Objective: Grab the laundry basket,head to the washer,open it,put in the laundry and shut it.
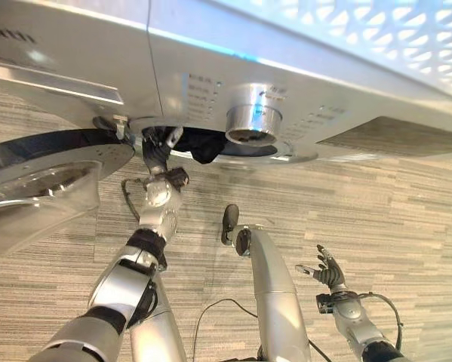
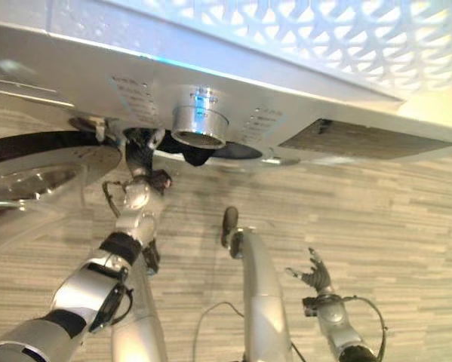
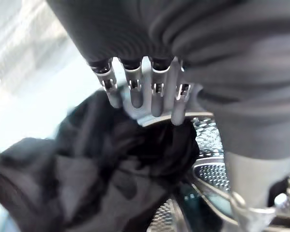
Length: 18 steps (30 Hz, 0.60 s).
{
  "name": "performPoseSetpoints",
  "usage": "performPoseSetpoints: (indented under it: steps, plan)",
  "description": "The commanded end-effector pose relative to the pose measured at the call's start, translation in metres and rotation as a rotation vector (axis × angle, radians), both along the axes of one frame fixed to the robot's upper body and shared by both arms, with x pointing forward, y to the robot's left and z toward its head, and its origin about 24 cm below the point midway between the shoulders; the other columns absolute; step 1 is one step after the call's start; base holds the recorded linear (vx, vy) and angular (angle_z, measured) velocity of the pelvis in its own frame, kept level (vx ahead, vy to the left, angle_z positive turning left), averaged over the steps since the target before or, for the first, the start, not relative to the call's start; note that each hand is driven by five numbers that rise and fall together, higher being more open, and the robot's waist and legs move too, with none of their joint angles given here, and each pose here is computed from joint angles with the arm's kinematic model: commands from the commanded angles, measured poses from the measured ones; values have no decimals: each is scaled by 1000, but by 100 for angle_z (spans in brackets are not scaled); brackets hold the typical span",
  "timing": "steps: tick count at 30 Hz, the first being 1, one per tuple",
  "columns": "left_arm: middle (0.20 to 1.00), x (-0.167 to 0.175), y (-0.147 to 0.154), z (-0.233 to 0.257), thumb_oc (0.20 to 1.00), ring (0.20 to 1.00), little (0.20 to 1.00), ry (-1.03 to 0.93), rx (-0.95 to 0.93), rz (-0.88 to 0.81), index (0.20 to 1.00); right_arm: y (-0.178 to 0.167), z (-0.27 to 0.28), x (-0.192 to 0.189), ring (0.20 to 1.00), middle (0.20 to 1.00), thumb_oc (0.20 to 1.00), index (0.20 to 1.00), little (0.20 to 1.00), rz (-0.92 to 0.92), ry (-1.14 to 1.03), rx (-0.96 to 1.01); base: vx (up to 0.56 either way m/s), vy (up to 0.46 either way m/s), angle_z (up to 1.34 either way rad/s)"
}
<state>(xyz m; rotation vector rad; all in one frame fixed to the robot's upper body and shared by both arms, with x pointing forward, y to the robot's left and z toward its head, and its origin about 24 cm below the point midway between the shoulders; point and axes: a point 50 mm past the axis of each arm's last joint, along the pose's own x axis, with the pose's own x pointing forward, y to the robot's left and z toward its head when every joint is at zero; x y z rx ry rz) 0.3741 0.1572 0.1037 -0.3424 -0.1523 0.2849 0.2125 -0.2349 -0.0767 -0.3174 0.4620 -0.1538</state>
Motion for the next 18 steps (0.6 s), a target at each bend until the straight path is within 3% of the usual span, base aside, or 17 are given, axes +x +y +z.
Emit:
performPoseSetpoints:
  steps: [1,6,12,18]
  plan:
    - [1000,-14,5,-27,1000,1000,1000,50,25,-10,1000,-26,4,-11,1000,1000,1000,1000,1000,-66,0,-69,-14,-20,4]
    - [1000,-42,25,-71,1000,1000,1000,177,85,-49,1000,-30,4,-10,1000,1000,1000,1000,1000,-94,8,-58,0,-15,19]
    - [1000,-77,22,-121,1000,1000,1000,325,-20,-187,1000,-33,-19,-28,1000,1000,1000,1000,1000,-113,168,-45,34,-22,19]
    - [1000,-114,21,-151,1000,1000,1000,423,-2,-328,1000,-26,-47,-57,1000,1000,1000,1000,1000,-63,383,-15,77,-54,45]
